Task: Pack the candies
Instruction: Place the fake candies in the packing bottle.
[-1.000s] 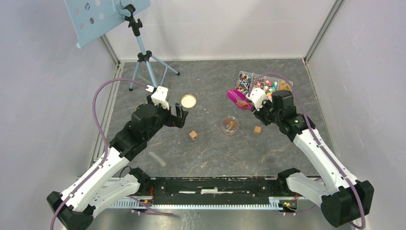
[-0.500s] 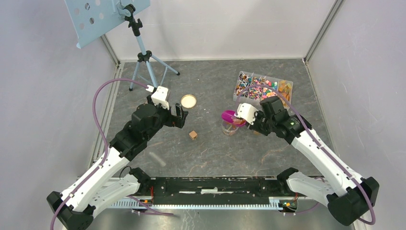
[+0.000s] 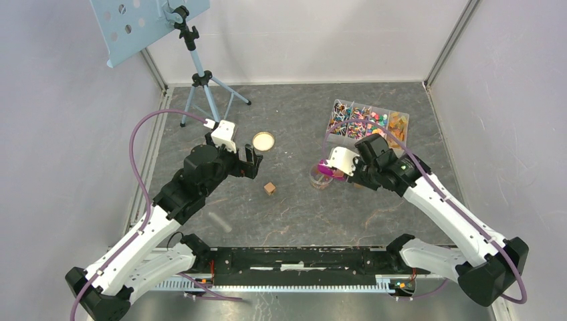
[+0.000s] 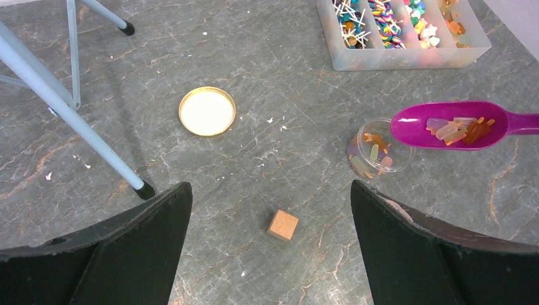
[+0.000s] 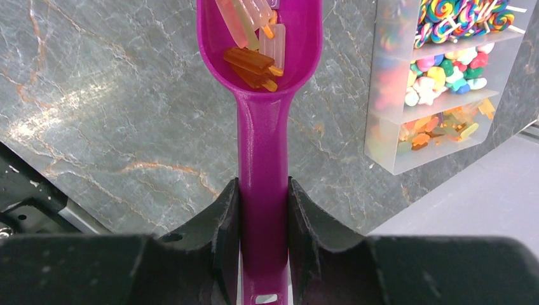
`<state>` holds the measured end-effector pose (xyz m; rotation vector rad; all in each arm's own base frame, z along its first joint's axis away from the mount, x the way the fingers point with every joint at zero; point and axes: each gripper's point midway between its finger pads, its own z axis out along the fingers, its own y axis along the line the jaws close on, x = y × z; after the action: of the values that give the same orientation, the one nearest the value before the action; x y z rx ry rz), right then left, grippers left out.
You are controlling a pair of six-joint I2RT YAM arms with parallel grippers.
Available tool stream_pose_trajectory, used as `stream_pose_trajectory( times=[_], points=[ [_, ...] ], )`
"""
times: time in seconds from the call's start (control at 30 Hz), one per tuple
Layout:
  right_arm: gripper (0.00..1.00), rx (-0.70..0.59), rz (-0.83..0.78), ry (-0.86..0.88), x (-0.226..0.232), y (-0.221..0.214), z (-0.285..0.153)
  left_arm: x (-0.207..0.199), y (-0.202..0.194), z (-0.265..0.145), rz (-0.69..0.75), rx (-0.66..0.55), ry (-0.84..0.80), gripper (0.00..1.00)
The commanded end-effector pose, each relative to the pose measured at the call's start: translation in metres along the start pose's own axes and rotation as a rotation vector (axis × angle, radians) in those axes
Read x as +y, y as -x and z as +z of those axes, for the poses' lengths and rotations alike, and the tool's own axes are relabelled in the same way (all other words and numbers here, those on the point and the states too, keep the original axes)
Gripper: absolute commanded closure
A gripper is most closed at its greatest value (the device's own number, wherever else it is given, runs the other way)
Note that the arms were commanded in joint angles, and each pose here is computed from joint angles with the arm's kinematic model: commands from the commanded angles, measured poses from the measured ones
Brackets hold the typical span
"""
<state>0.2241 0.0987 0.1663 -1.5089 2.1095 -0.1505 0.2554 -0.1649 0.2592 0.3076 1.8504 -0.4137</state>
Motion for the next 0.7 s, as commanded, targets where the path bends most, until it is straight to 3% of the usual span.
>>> stream_pose_trajectory(
  times=[0.0,0.67],
  points=[
    [1.0,0.018,0.007,-0.046,-0.011,0.005,-0.014,0.001,0.011,0.001,0.045,-0.046,-0.002,0.0],
    [1.0,0.174,-0.051,-0.066,-0.003,0.016,-0.022,0.002,0.013,-0.002,0.045,-0.056,0.003,0.0]
  ],
)
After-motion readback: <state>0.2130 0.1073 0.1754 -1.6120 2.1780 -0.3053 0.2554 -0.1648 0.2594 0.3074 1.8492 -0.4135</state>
